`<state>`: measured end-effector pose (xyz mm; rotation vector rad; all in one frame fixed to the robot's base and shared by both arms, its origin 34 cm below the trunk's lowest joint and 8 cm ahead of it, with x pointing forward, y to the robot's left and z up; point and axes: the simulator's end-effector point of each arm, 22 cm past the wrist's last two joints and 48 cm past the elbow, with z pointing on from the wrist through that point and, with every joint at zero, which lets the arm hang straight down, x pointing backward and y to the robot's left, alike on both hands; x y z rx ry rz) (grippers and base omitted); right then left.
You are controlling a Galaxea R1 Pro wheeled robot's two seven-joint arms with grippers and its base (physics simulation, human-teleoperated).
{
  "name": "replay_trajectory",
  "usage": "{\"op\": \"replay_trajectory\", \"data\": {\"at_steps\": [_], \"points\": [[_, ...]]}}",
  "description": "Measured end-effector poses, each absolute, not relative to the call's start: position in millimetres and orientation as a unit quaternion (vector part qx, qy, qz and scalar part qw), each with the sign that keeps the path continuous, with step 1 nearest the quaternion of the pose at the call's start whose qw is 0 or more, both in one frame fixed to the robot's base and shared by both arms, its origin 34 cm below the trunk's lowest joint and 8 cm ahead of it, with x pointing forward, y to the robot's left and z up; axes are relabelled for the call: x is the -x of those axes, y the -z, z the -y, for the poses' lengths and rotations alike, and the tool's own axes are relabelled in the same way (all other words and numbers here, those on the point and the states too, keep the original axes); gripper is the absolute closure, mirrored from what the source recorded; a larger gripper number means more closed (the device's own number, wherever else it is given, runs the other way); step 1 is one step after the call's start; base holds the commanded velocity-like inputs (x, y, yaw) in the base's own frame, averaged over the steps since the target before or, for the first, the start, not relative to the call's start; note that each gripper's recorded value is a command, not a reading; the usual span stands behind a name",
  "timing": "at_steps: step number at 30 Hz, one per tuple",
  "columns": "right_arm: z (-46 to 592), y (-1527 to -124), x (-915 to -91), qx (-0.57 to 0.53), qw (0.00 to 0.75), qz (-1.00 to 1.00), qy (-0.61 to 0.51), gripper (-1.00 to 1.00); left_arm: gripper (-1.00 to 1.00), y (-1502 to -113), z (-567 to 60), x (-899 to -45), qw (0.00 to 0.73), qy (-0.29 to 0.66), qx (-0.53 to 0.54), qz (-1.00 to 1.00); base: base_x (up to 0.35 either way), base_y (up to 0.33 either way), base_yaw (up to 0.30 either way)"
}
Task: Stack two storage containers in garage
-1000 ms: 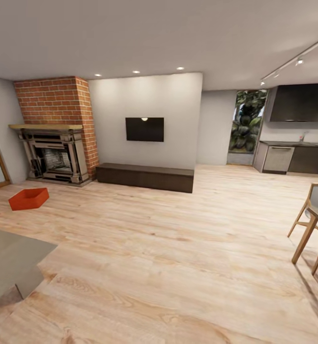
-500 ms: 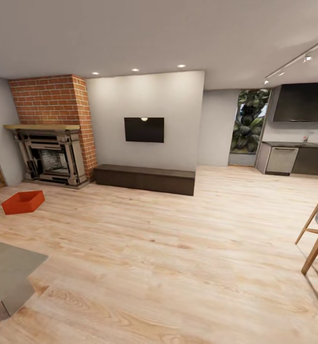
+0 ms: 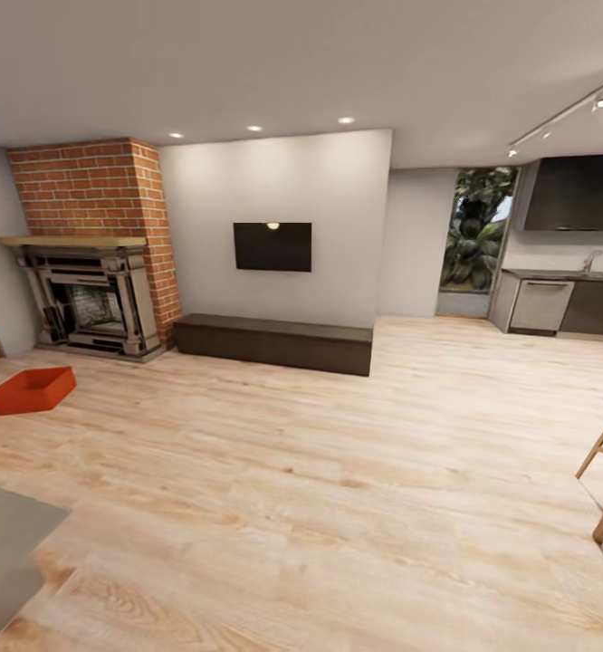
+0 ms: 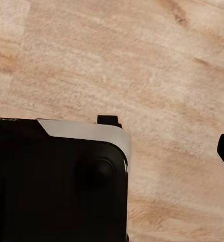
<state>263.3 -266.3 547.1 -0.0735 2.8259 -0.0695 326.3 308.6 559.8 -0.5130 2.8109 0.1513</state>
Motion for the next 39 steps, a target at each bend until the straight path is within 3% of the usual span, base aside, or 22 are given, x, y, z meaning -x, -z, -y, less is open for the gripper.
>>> {"op": "replay_trajectory", "data": {"at_steps": [8, 22, 39], "points": [[270.2, -547.6, -264.4, 0.027, 0.159, -0.987, 0.028, -1.0, -1.0, -559.6, -303.8, -327.0, 0.14, -0.049, 0.177, -0.973, 0.324, 0.0, 0.031], [276.4, -548.1, -265.4, 0.021, 0.161, -0.986, 0.034, -1.0, -1.0, -559.6, -301.0, -327.6, 0.141, -0.048, 0.177, -0.973, 0.324, 0.0, 0.253], [280.4, -548.0, -264.8, 0.029, 0.159, -0.986, 0.036, -1.0, -1.0, -559.7, -302.2, -327.5, 0.141, -0.048, 0.177, -0.973, 0.324, 0.0, 0.01]]}}
